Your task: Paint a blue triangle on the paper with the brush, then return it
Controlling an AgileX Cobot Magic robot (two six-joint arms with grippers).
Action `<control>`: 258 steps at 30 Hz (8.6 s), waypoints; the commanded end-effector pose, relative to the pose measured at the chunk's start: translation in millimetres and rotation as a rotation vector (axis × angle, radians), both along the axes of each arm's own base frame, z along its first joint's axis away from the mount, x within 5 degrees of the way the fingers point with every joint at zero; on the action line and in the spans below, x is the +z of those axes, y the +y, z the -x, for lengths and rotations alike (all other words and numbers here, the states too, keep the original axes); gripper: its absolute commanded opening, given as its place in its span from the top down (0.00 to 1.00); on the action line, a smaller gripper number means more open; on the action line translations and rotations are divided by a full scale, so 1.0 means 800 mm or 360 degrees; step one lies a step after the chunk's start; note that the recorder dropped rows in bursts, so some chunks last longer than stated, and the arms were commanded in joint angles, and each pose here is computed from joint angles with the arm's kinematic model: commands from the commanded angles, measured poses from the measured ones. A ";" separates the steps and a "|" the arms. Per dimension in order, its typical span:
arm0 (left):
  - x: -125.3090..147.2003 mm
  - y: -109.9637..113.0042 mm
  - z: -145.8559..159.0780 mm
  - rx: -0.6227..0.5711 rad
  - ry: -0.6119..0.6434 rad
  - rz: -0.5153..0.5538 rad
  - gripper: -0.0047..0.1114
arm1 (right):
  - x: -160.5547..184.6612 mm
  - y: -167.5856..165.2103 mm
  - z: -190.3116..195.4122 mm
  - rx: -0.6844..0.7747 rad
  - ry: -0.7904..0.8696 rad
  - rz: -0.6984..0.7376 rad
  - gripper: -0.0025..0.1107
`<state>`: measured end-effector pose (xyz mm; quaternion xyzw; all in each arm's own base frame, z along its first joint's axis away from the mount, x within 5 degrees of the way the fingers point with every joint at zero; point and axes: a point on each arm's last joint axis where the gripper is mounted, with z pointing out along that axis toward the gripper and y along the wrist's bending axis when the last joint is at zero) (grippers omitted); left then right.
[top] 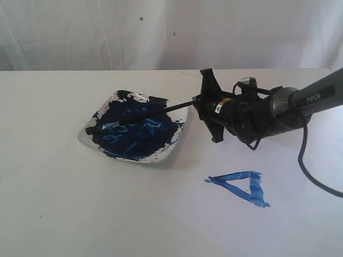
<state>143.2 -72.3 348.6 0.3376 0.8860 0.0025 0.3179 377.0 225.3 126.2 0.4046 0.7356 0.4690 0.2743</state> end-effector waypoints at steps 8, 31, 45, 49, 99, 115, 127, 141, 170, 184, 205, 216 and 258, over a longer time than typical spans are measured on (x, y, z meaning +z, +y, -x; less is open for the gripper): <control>0.002 0.002 0.004 0.0017 -0.0001 0.0022 0.96 | -0.012 -0.001 0.001 -0.0010 0.0097 0.0044 0.98; 0.002 0.002 0.004 0.0017 0.0002 0.0020 0.96 | -0.024 -0.023 -0.017 -0.0120 -0.0097 0.0189 0.97; 0.002 0.002 0.004 0.0017 0.0002 0.0020 0.96 | -0.031 -0.023 -0.017 -0.0106 -0.0086 0.0205 0.59; 0.002 0.002 0.004 0.0017 0.0002 0.0020 0.96 | -0.027 -0.021 -0.013 -0.0033 -0.0091 0.0245 0.50; 0.004 -0.001 0.001 -0.0047 -0.0056 0.0016 0.96 | 0.262 -0.117 0.180 0.0998 -0.0679 0.1615 0.98; 0.004 -0.001 0.001 -0.0048 -0.0059 0.0017 0.96 | 0.264 -0.118 0.181 0.0991 -0.0688 0.1610 0.98; 0.004 -0.001 0.001 -0.0048 -0.0059 0.0017 0.96 | 0.353 -0.165 0.267 0.0710 -0.1128 0.1522 0.98; 0.004 -0.001 0.001 -0.0048 -0.0059 0.0017 0.96 | 0.418 -0.244 0.412 0.0305 -0.1694 0.1364 0.98; 0.004 -0.001 0.001 -0.0048 -0.0059 0.0017 0.96 | 0.304 -0.269 0.407 0.0106 -0.1533 0.2181 0.98; 0.004 -0.001 0.001 -0.0047 -0.0056 0.0016 0.96 | 0.080 -0.276 0.407 0.0369 -0.0978 0.2297 0.98; 0.004 -0.001 0.001 -0.0048 -0.0063 0.0019 0.96 | 0.071 -0.269 0.405 0.0470 -0.1100 0.2228 0.98; 0.004 -0.001 0.001 -0.0048 -0.0063 0.0019 0.96 | 0.071 -0.269 0.405 0.0419 -0.1066 0.2089 0.98; 0.004 -0.001 0.001 -0.0048 -0.0066 0.0021 0.96 | 0.071 -0.271 0.405 0.0322 -0.0994 0.2029 0.98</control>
